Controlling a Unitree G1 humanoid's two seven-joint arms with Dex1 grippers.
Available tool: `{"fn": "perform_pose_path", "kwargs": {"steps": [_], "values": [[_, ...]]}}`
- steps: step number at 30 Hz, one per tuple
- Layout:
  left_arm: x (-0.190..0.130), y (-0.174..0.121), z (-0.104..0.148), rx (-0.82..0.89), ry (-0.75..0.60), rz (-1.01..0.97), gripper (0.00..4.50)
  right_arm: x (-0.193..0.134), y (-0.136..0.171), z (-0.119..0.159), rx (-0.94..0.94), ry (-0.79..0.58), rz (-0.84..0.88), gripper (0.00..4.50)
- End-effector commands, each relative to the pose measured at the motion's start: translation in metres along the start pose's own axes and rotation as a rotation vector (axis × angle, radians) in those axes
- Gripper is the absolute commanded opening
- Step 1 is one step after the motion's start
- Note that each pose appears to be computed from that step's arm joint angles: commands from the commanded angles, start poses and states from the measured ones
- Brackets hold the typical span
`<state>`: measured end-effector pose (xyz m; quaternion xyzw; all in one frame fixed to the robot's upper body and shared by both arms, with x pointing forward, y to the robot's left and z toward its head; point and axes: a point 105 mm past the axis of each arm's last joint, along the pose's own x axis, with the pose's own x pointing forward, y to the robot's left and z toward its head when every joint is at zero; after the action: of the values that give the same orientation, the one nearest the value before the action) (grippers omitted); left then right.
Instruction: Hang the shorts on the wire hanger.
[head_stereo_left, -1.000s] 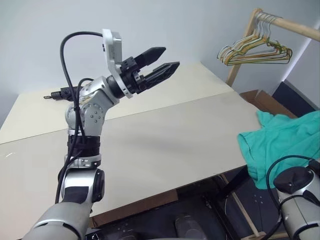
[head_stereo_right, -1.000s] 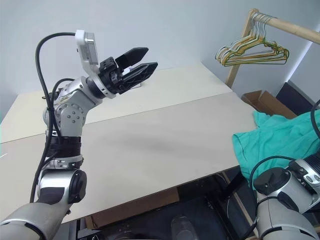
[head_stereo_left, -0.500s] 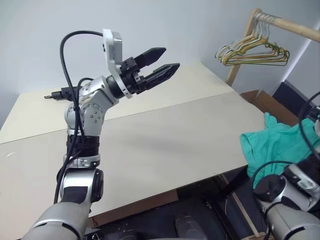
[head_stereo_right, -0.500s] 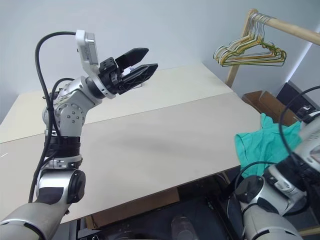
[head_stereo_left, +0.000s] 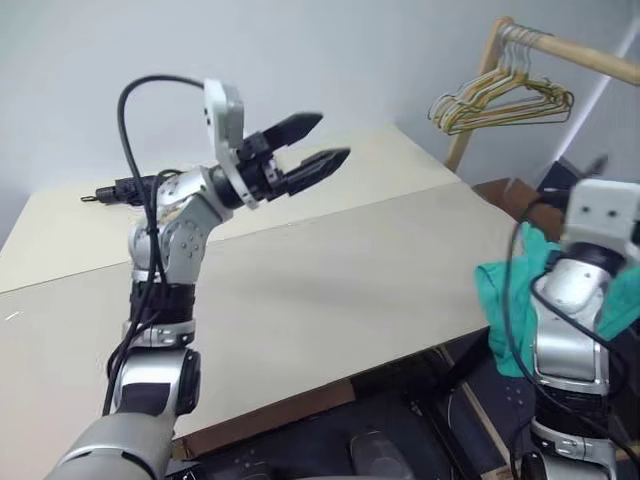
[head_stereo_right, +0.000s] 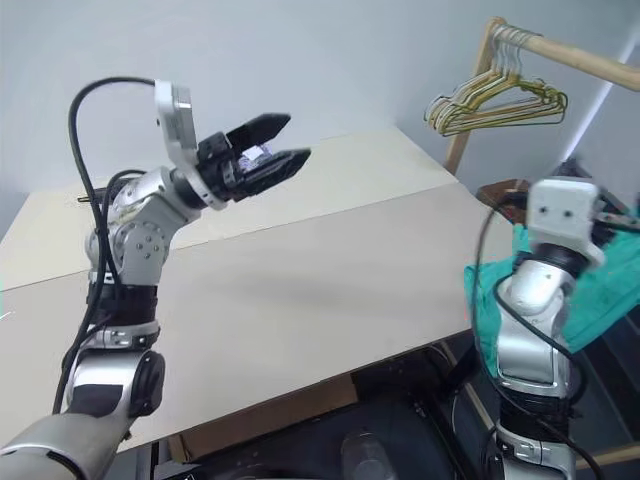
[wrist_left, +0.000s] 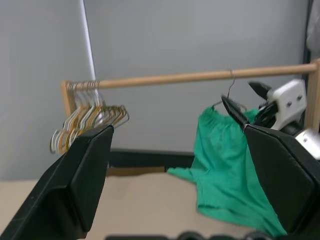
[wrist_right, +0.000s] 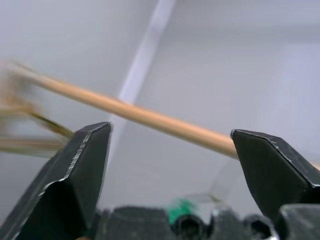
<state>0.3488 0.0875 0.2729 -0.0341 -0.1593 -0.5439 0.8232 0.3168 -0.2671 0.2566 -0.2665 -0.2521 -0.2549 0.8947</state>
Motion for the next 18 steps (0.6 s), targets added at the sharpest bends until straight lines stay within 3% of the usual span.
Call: {"fn": "perform_pose_path", "kwargs": {"steps": [1, 8, 13, 18], "values": [[-0.024, 0.001, -0.003, 0.117, 0.078, 0.059, 4.50, -0.001, 0.049, 0.023, 0.281, -0.052, 0.449, 4.46], [-0.088, 0.003, -0.043, 0.283, 0.432, 0.183, 4.50, -0.012, 0.091, 0.032, 0.454, -0.040, 1.094, 4.46], [-0.114, -0.018, -0.045, 0.228, 0.480, 0.144, 4.50, -0.029, 0.106, 0.036, 0.478, 0.004, 1.447, 4.46], [-0.114, -0.026, -0.043, 0.212, 0.458, 0.127, 4.50, -0.044, 0.109, 0.030, 0.450, 0.016, 1.550, 4.46]]}}
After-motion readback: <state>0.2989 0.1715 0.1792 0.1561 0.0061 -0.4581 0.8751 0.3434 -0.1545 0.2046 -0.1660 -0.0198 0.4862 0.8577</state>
